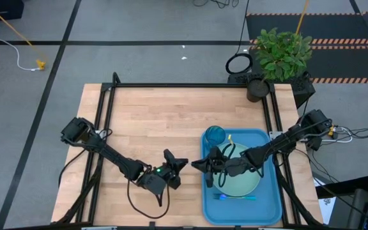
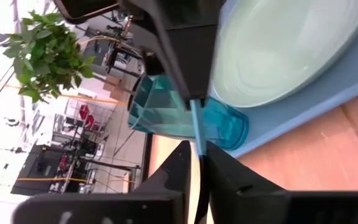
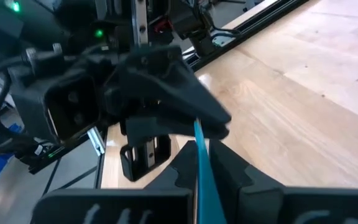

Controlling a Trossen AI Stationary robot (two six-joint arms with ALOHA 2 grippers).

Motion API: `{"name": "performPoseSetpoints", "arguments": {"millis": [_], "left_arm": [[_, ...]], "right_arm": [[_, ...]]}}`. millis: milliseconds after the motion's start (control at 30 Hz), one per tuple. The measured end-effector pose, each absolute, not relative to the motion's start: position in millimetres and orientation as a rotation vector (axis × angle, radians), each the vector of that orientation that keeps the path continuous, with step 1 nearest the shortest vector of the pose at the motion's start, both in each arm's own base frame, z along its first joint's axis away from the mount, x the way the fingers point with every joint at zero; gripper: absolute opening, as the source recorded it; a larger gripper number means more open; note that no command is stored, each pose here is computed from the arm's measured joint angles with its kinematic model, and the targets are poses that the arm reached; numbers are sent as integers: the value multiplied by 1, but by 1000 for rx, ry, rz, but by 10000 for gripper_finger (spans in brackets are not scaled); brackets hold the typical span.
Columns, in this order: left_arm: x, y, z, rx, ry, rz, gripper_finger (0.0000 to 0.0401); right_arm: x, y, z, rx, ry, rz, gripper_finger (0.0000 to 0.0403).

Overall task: Pick and place plate/cup/fork/spoon on tray
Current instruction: Put the blue spoon on the blue serving tray to the left of the blue fork

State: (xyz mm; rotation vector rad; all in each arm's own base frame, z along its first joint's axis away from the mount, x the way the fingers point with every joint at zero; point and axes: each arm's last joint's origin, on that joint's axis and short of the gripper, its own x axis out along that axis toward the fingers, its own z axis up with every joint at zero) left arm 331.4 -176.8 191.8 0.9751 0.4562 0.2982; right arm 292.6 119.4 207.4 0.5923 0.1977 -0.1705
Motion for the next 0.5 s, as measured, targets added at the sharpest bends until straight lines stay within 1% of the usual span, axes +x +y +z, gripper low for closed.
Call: {"name": "performPoseSetpoints", "arguments": {"millis": [100,267,500], "left_arm": [[331,-177,191,971,456,289,19],[331,-178,191,966,454,291,18],[331,-178,192,918,439,314,6]], "right_arm": [[293,119,209,596,183,-174,12],[293,119,210,593,177,-178,13],[293,119,212,559,165,-178,33]]}}
